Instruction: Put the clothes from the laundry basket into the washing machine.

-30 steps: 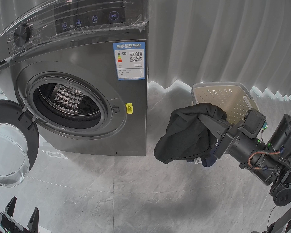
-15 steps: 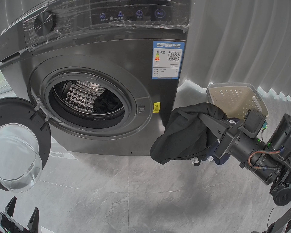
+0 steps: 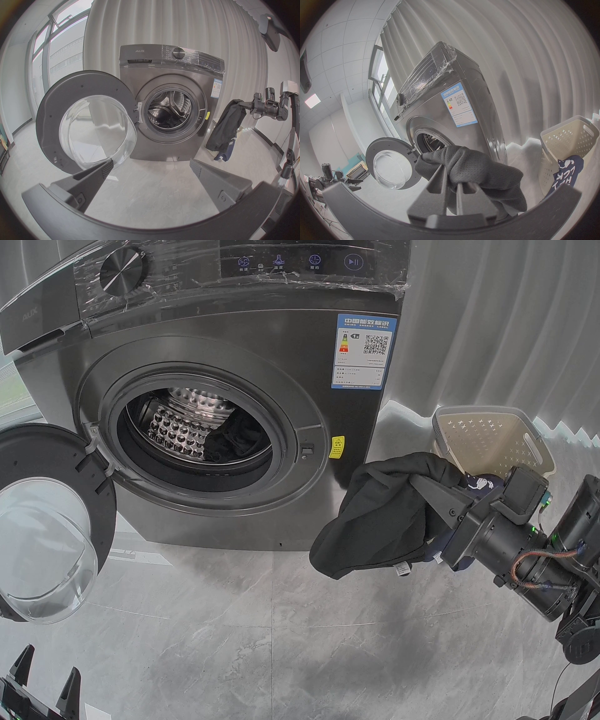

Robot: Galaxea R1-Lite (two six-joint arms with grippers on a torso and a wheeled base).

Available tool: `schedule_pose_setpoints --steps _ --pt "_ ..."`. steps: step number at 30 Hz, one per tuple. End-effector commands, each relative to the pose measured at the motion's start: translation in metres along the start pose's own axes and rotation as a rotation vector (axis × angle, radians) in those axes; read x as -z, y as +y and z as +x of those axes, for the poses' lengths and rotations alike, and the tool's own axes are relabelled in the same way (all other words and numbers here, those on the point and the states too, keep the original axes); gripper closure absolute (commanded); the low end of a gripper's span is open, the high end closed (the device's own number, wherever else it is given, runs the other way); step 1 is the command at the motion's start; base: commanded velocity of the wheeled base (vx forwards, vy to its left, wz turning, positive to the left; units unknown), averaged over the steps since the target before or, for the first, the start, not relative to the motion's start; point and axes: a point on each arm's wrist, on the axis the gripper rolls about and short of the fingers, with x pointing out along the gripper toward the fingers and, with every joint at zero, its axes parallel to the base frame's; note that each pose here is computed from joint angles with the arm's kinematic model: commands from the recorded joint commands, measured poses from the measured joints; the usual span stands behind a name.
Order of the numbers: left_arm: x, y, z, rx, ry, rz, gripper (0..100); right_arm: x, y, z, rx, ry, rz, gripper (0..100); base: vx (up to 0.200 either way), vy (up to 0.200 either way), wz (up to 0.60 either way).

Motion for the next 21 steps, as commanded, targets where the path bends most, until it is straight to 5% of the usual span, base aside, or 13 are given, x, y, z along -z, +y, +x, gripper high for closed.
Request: schedule_pose_setpoints --steps 1,21 --pt "0.0052 0.0002 0.0001 0.0 0.002 0.0 0 0.0007 0.0 0.0005 0.0 0.002 0.0 100 0.0 0.0 0.0" --pt "0.0052 0.0002 0.0001 0.0 0.002 0.0 0 0.0011 -0.0004 0.0003 0.002 0.005 0.001 100 0.0 0.18 0.0"
